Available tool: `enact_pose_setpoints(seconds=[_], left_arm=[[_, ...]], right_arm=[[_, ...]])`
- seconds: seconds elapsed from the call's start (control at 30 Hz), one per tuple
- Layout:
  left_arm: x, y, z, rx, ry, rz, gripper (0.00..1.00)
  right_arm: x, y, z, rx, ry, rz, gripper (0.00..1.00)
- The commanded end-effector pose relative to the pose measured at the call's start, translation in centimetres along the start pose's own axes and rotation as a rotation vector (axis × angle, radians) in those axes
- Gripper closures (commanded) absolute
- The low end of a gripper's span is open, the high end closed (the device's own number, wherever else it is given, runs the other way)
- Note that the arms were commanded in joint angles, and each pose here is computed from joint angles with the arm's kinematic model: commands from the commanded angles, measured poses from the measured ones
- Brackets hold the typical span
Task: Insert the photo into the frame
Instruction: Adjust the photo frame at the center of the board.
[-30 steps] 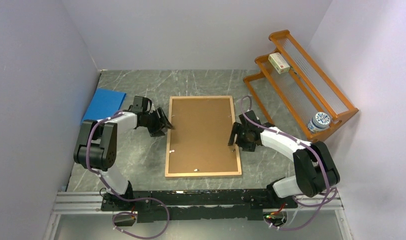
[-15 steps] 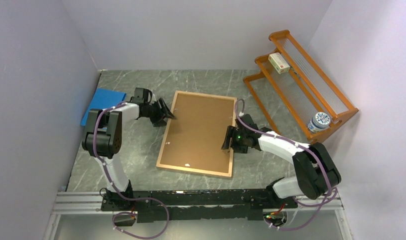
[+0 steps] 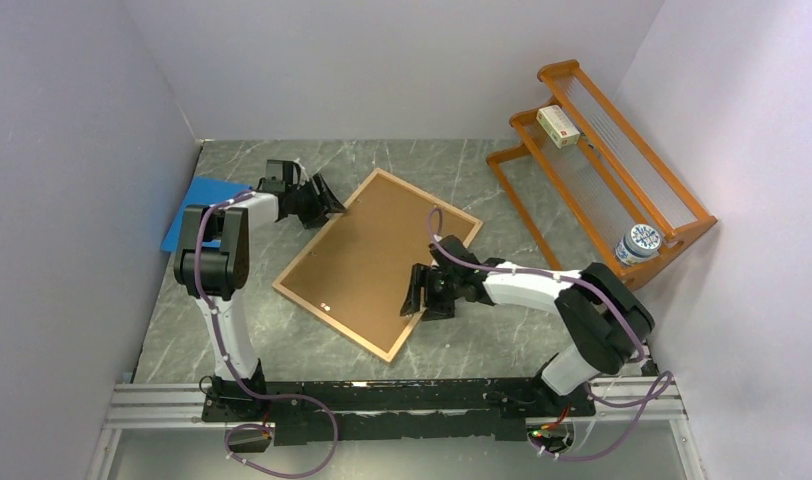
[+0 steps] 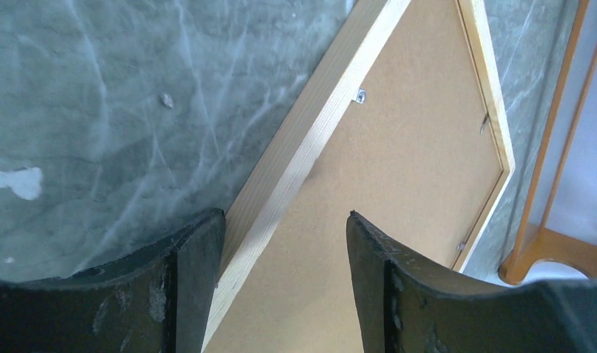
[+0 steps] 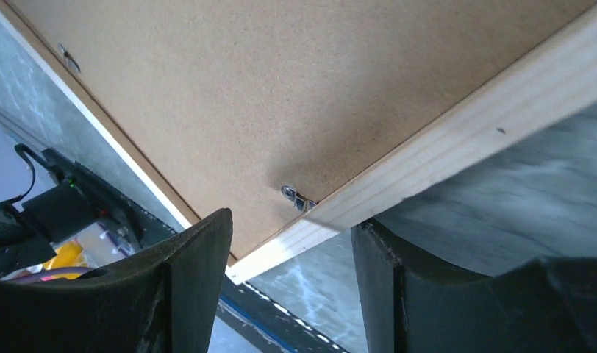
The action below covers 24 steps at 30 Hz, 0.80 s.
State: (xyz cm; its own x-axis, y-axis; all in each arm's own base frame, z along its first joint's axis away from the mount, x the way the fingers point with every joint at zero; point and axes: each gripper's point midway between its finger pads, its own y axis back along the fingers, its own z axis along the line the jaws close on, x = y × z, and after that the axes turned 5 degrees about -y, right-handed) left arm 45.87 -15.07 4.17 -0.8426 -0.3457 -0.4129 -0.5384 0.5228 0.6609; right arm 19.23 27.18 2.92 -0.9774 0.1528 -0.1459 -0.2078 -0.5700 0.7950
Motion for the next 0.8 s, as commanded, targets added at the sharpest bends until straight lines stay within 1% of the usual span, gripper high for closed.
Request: enact_pose_setpoints(seconds=[0.0, 0.07, 0.2, 0.3, 0.43, 0.53, 0.6, 0.67, 0.77], left_arm=[[3.9, 0.1, 0.4, 0.000, 0.061, 0.154, 0.33], [2.9, 1.1, 1.4, -0.055, 0.065, 0.117, 0.31], [0.5, 4.6, 2.7, -0.163, 0.063, 0.027, 0.28], [-0.5, 7.4, 2.6, -0.230, 0.052, -0.027, 0.26], [-0.6, 11.4, 2.9, -0.354, 0.071, -0.100, 0.26], [0.8, 14.4, 3.9, -0.462, 0.116, -0.136, 0.26], [2.5, 16.2, 4.6, -0.516, 0.155, -0.150, 0.26], [5.3, 17.2, 5.2, -0.531, 0.197, -0.132, 0.25], [8.5, 18.5, 5.6, -0.528, 0.262, -0.138, 0.25]], right_arm=[[-2.6, -1.8, 2.7, 0.028, -0.039, -0.134, 0.36], [-3.4, -1.1, 1.2, 0.145, -0.083, -0.228, 0.35], [-5.2, 1.8, 0.6, 0.211, -0.091, -0.376, 0.33], [-6.2, 3.7, 1.8, 0.198, -0.030, -0.416, 0.32], [-6.6, 4.4, 4.0, 0.143, 0.069, -0.412, 0.32], [-6.7, 4.0, 6.3, 0.060, 0.141, -0.387, 0.32], [-6.6, 3.7, 8.1, -0.010, 0.178, -0.360, 0.32], [-6.3, 3.3, 10.0, -0.087, 0.203, -0.327, 0.31], [-5.9, 2.6, 12.9, -0.200, 0.224, -0.272, 0.31]])
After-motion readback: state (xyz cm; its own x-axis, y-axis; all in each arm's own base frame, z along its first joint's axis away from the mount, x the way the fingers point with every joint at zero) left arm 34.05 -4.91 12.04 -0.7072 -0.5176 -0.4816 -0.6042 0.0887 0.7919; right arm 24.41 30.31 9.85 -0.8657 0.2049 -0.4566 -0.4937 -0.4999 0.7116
